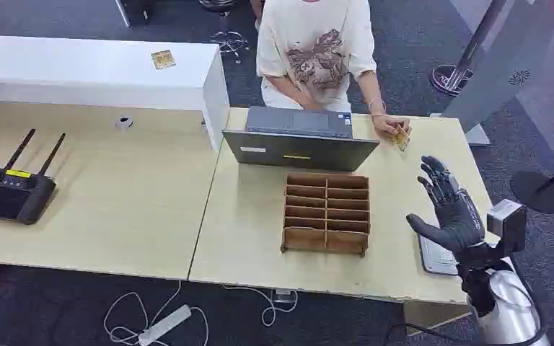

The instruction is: Pass the card to the sensor for recognition and then transmit it.

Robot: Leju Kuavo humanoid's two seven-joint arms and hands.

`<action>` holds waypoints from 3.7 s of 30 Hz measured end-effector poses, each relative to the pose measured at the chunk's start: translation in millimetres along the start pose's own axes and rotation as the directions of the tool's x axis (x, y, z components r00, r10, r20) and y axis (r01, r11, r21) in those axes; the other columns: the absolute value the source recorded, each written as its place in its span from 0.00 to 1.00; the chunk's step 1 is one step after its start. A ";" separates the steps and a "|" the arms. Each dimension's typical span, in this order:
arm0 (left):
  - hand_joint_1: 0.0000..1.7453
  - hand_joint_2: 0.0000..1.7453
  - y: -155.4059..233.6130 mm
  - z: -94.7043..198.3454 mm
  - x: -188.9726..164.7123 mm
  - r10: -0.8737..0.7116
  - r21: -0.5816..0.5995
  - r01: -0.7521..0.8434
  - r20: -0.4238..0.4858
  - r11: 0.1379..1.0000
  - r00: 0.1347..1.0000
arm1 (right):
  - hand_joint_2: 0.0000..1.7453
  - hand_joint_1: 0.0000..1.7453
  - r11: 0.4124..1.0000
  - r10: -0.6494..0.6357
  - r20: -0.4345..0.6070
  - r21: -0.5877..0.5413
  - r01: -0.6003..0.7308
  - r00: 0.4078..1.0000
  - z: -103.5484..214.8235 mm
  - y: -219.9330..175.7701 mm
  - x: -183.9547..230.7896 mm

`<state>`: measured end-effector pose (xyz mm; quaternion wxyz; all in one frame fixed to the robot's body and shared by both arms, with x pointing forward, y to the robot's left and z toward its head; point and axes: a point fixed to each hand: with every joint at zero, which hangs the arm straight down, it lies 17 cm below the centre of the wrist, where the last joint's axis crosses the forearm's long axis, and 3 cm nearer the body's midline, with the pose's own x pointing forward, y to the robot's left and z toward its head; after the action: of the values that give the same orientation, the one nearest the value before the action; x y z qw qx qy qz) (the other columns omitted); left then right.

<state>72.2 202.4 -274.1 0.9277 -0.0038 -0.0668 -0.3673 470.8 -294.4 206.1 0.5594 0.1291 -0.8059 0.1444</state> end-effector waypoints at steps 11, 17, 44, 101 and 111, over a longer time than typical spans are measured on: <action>0.00 0.00 0.1 0.0 0.1 -0.001 0.001 0.001 -0.001 1.000 1.000 | 1.00 0.00 0.982 0.179 -0.017 -0.060 -0.180 0.984 -24.0 -12.0 2.7; 0.00 0.00 -0.6 0.0 0.5 -0.003 0.002 0.003 -0.002 1.000 1.000 | 1.00 0.00 0.900 0.406 -0.017 -0.168 -0.403 0.914 -61.8 -14.7 20.5; 0.00 0.00 -4.1 1.2 4.5 -0.039 -0.025 0.039 0.001 0.999 0.999 | 1.00 0.00 0.292 0.927 -0.122 -0.355 -0.888 0.354 -204.9 -17.5 139.6; 0.00 0.00 -3.1 1.8 6.0 -0.060 -0.037 0.060 0.003 0.997 0.998 | 1.00 1.00 0.088 0.913 -0.398 -0.017 -0.996 0.088 -253.4 -67.6 96.1; 0.00 0.00 -3.1 1.8 6.0 -0.049 -0.036 0.049 0.003 0.998 0.999 | 1.00 1.00 0.149 0.917 -0.361 -0.081 -0.985 0.168 -253.5 -63.9 99.9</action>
<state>74.2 196.1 -271.7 0.9181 -0.0194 -0.0610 -0.3911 679.6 -262.6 389.8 0.4385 -0.5154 -0.6441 0.3566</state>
